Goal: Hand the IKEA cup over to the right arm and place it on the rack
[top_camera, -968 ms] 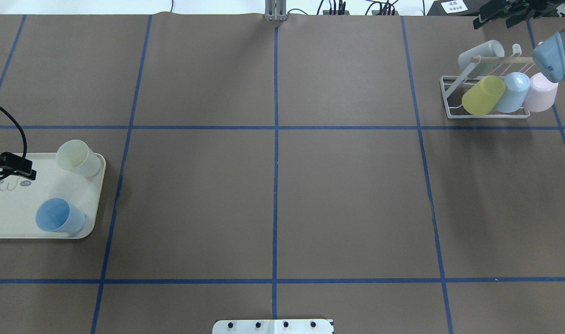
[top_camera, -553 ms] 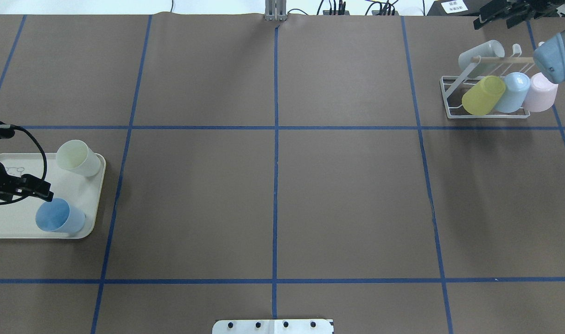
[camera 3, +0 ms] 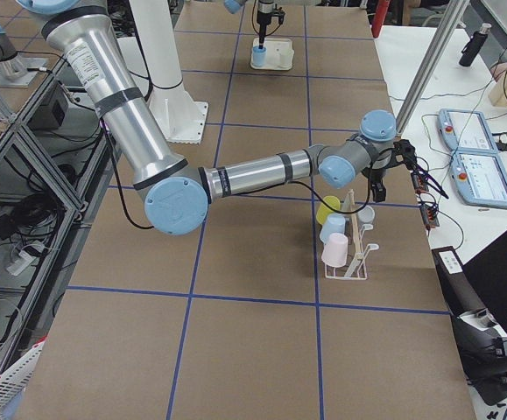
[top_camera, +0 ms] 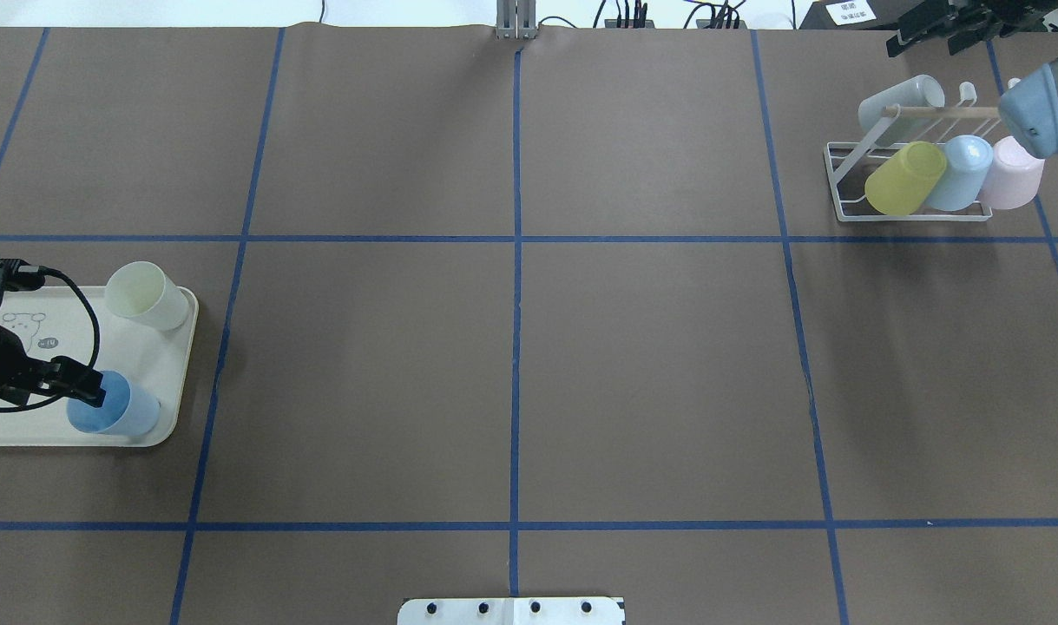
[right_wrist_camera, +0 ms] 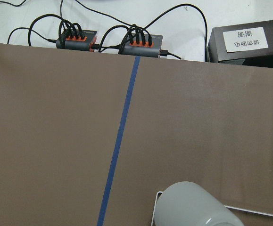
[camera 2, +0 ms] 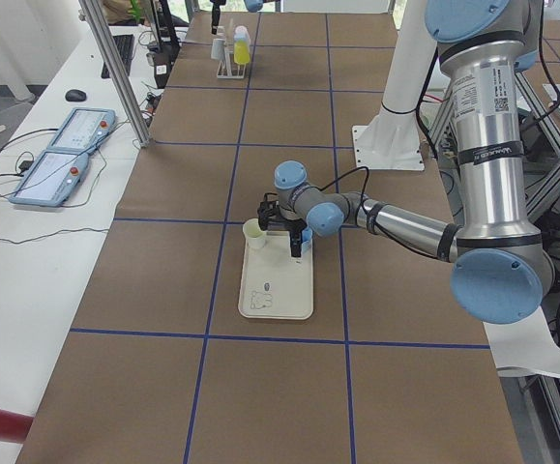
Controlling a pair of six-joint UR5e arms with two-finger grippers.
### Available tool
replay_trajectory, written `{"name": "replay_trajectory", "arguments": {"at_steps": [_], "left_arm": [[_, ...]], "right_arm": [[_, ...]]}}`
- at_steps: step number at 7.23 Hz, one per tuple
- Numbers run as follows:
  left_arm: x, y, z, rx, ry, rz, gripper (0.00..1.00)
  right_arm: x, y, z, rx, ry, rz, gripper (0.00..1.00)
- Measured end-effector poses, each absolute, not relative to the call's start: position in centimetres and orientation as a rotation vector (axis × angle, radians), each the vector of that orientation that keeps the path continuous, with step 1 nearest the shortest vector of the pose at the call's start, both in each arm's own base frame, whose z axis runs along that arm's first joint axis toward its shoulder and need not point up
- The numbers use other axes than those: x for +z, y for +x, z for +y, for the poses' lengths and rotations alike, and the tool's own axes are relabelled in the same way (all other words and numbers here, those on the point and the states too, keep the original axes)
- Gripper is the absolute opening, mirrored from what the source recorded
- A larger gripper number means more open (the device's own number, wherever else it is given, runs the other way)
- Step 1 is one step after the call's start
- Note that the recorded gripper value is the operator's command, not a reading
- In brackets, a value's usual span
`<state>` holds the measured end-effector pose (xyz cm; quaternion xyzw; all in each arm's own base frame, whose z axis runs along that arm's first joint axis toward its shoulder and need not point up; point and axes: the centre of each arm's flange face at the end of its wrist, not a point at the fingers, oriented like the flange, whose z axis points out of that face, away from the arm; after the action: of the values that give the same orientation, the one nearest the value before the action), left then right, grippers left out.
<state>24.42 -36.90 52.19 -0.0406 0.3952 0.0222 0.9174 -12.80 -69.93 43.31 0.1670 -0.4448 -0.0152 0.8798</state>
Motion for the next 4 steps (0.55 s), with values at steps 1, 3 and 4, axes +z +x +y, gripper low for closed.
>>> {"name": "replay_trajectory", "arguments": {"at_steps": [1, 3, 4], "left_arm": [[52.4, 25.0, -36.6, 0.03, -0.104, 0.809, 0.29], [52.0, 26.4, -36.2, 0.002, -0.137, 0.811, 0.0], [51.8, 26.7, -36.1, 0.0, -0.144, 0.816, 0.0]], "right_arm": [[43.2, -12.8, -69.9, -0.029, 0.348, -0.929, 0.99], [43.2, -12.7, -69.7, -0.021, 0.345, -0.932, 0.99], [43.1, -12.7, -69.5, -0.017, 0.345, -0.935, 0.99]]}}
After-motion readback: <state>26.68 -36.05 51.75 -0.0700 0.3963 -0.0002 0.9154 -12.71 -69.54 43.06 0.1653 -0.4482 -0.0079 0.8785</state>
